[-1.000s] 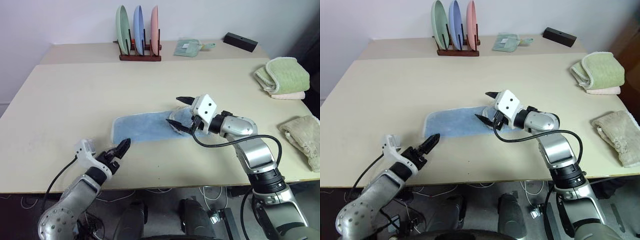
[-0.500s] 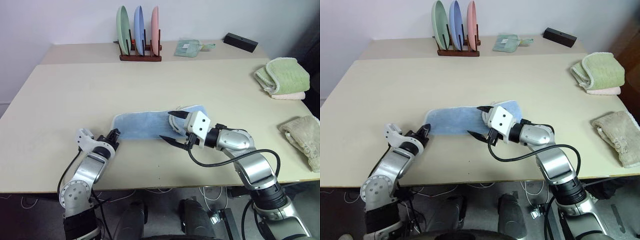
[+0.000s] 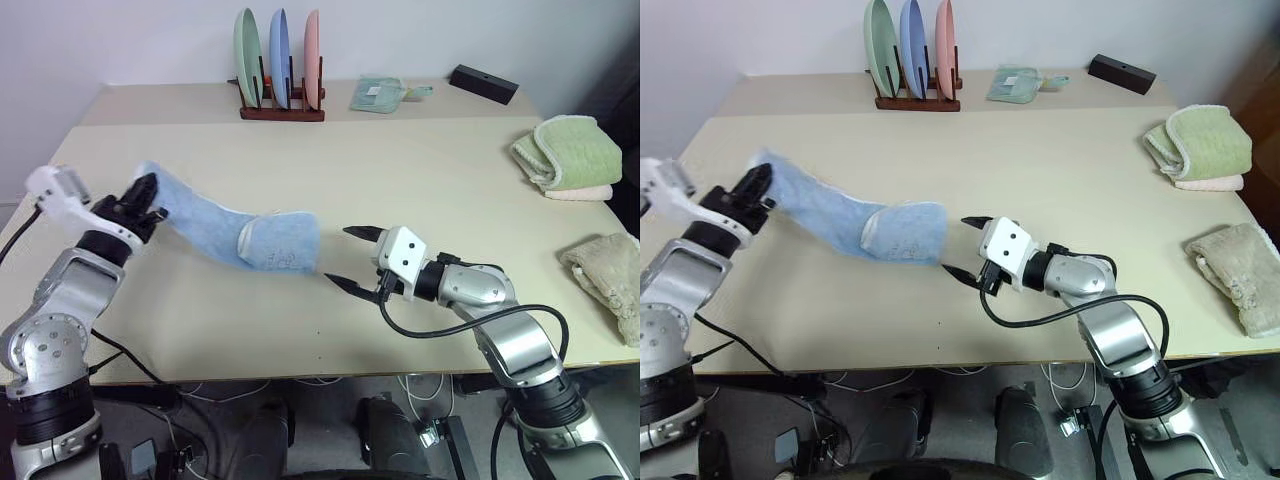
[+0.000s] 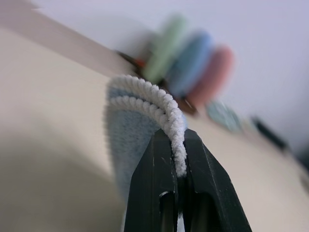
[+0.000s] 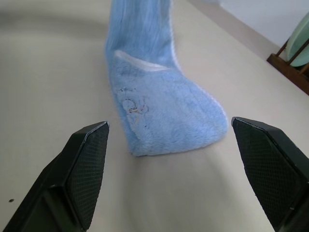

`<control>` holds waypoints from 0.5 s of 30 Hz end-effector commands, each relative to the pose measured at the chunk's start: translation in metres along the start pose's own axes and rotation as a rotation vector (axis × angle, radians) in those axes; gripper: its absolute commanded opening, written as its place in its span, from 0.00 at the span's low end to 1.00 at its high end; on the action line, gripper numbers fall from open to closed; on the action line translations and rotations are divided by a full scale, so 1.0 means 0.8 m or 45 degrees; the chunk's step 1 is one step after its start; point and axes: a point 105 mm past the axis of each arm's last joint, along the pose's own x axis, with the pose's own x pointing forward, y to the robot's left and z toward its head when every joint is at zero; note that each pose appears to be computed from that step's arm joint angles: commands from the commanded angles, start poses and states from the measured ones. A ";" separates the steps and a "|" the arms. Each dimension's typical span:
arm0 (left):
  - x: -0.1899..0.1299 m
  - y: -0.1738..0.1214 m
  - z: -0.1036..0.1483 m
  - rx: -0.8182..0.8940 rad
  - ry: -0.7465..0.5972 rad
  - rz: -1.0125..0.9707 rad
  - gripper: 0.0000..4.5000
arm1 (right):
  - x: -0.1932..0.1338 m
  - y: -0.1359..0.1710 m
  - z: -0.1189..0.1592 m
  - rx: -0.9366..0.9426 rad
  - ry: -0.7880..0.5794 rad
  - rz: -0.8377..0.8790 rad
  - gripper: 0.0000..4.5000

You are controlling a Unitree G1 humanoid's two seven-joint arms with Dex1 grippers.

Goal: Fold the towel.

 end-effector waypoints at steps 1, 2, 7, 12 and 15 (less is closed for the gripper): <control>0.013 -0.086 -0.046 0.281 0.214 -0.376 0.01 | -0.002 -0.010 0.007 -0.007 -0.035 -0.051 0.93; 0.013 -0.094 -0.059 0.332 0.263 -0.417 0.01 | -0.002 -0.009 0.006 -0.006 -0.033 -0.052 0.93; 0.023 -0.119 -0.138 0.527 0.486 -0.524 0.01 | -0.004 -0.006 -0.001 0.005 -0.012 -0.074 0.93; 0.024 -0.119 -0.158 0.511 0.532 -0.519 0.01 | -0.009 -0.006 -0.003 0.009 0.002 -0.100 0.93; 0.022 -0.116 -0.159 0.503 0.543 -0.516 0.01 | -0.010 -0.005 -0.005 0.011 0.009 -0.106 0.93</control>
